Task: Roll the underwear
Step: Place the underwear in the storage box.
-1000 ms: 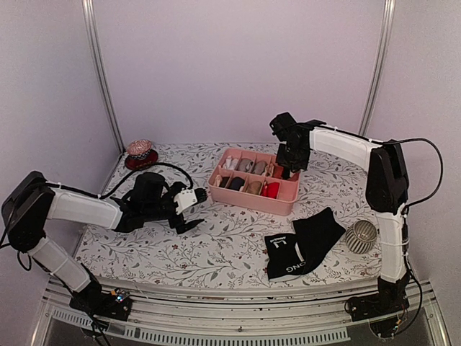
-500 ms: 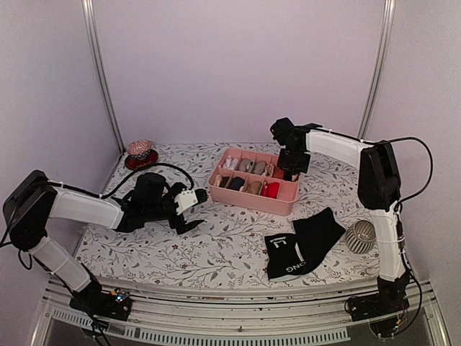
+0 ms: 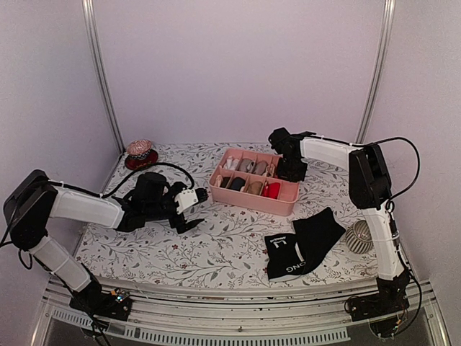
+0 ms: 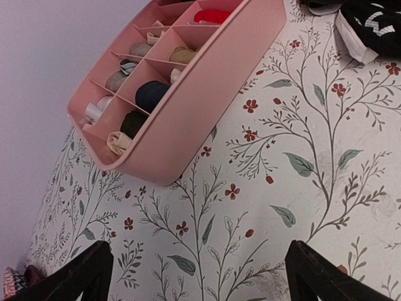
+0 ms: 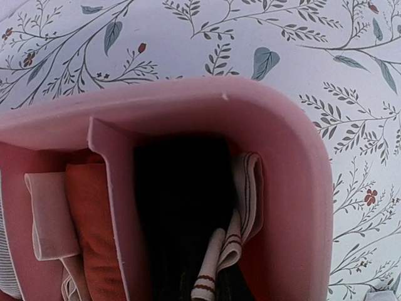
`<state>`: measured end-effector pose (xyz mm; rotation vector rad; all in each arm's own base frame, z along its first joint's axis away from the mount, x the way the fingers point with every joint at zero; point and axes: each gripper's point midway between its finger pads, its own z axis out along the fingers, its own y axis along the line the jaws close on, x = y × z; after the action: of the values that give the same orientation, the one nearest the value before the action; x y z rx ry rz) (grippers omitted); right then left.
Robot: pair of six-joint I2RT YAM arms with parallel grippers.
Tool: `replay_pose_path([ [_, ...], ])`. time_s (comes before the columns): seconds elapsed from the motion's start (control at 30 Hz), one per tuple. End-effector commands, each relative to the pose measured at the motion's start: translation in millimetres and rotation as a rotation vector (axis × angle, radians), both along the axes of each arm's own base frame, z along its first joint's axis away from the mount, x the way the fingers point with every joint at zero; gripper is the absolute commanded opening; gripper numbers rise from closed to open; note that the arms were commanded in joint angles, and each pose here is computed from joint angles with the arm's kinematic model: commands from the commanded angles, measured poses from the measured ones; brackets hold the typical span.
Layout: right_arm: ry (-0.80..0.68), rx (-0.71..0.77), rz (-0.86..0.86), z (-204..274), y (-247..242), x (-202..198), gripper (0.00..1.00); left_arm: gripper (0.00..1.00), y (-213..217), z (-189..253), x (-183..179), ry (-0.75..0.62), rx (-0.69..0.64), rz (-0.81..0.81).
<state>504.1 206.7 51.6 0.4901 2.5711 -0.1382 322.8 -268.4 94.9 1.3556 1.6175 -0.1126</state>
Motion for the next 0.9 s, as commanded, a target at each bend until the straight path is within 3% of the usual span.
replay_pose_path([
  [0.0, 0.08, -0.031, -0.088, -26.1, -23.4, -9.2, 0.1, 0.99, -0.8, 4.3, 7.2, -0.013, -0.007, 0.008],
  [0.23, 0.068, -0.017, -0.062, -16.6, -20.3, -6.4, 0.38, 0.98, -1.0, 4.1, 7.4, -0.013, -0.005, 0.006],
  [0.57, 0.058, -0.024, -0.07, -4.8, -23.7, -8.5, 0.43, 0.99, -1.1, 3.4, 7.3, -0.011, -0.003, 0.005],
  [0.87, 0.044, -0.035, -0.075, 6.6, -25.1, -10.1, 0.58, 0.98, -1.1, 2.8, 7.0, -0.009, -0.001, 0.003],
])
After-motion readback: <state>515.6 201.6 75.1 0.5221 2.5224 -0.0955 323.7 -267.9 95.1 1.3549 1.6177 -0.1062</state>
